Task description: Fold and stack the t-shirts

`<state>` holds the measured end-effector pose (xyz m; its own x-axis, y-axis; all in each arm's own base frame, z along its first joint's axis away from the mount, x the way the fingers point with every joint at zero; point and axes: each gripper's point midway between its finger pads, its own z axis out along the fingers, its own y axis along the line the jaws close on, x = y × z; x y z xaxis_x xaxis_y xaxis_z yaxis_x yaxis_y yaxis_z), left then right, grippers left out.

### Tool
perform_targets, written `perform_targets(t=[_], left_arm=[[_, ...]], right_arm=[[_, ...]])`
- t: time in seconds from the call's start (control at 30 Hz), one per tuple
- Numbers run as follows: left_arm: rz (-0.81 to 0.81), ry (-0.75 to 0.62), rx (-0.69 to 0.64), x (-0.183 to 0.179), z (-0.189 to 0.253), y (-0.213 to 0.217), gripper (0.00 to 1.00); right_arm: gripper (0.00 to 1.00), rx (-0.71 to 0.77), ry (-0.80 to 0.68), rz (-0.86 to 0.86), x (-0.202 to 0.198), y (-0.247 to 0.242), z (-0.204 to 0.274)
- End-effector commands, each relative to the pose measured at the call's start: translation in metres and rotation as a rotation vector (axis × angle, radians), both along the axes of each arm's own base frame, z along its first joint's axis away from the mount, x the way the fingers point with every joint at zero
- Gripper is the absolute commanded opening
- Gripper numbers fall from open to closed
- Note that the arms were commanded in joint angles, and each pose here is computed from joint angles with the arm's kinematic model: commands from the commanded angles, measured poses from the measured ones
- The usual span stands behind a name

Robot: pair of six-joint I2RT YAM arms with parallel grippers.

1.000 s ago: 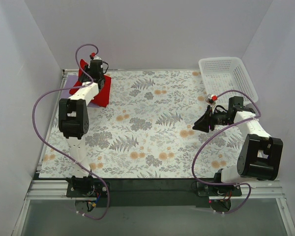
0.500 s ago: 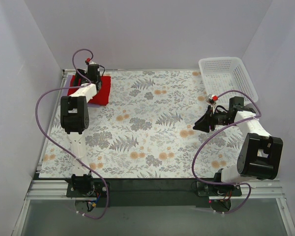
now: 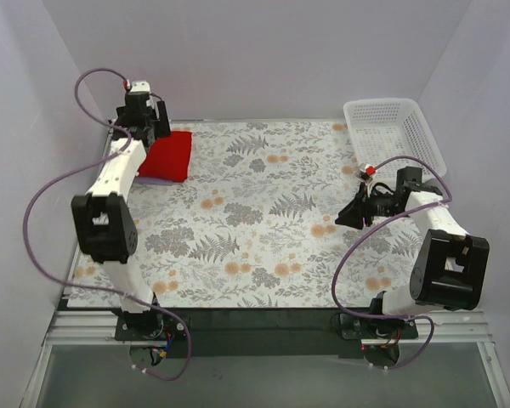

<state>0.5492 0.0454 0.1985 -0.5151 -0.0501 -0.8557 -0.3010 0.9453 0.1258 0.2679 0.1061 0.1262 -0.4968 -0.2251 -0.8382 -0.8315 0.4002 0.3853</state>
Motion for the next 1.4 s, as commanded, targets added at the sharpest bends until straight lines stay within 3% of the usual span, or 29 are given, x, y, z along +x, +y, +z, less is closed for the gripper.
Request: perform_targets(t=[0.0,0.03,0.07,0.23,0.27,0.33,0.37,0.4,0.47,0.5,0.6,0.67,0.87,1.03,1.37], left_arm=[[-0.382,0.011,-0.464,-0.082,0.029,-0.106,0.78],[-0.430,-0.042,-0.487,-0.107,0.053,-0.113,0.78],[-0.434,0.025,-0.521,-0.131,0.021,-0.118,0.78],[-0.466,-0.035,-0.596,-0.210,0.022,-0.126,0.79],[-0.484,-0.104,-0.578,-0.226,0.041,-0.125,0.80],[-0.463,-0.107,-0.581,-0.244,0.030,-0.122,0.81],[-0.468,-0.138,-0.572,-0.255,0.037,-0.121,0.82],[-0.462,-0.136,-0.570,-0.261,0.031,-0.120,0.82],[-0.457,-0.139,-0.573,-0.269,0.026,-0.120,0.84],[-0.462,-0.158,-0.570,-0.273,0.028,-0.120,0.86],[-0.449,-0.149,-0.575,-0.277,0.016,-0.119,0.88],[-0.429,-0.146,-0.574,-0.278,0.012,-0.117,0.90],[-0.402,-0.163,-0.576,-0.278,0.012,-0.113,0.97],[-0.417,-0.170,-0.591,-0.281,0.013,-0.117,0.97],[-0.446,-0.182,-0.605,-0.282,0.022,-0.121,0.97]], right_arm=[[0.47,-0.041,-0.076,-0.006,0.003,-0.005,0.014],[0.47,-0.063,-0.078,-0.011,0.004,-0.007,0.013],[0.47,-0.079,-0.090,-0.018,0.003,-0.009,0.014],[0.51,-0.264,-0.139,-0.134,0.010,-0.035,0.013],[0.52,-0.302,-0.199,-0.171,0.016,-0.041,0.024],[0.61,-0.386,-0.206,-0.282,0.021,-0.058,0.026],[0.64,-0.408,-0.288,-0.332,0.027,-0.065,0.043],[0.75,-0.406,-0.287,-0.390,0.028,-0.069,0.049],[0.87,-0.419,-0.350,-0.477,0.027,-0.076,0.066],[0.98,-0.408,-0.407,-0.536,0.035,-0.081,0.079],[0.98,-0.339,-0.418,-0.734,0.038,-0.092,0.092],[0.98,-0.317,-0.350,-0.896,0.037,-0.107,0.091],[0.98,-0.304,-0.359,-0.931,0.029,-0.109,0.098],[0.98,-0.318,-0.343,-1.069,0.029,-0.128,0.104],[0.98,-0.310,-0.308,-1.136,0.024,-0.135,0.096]])
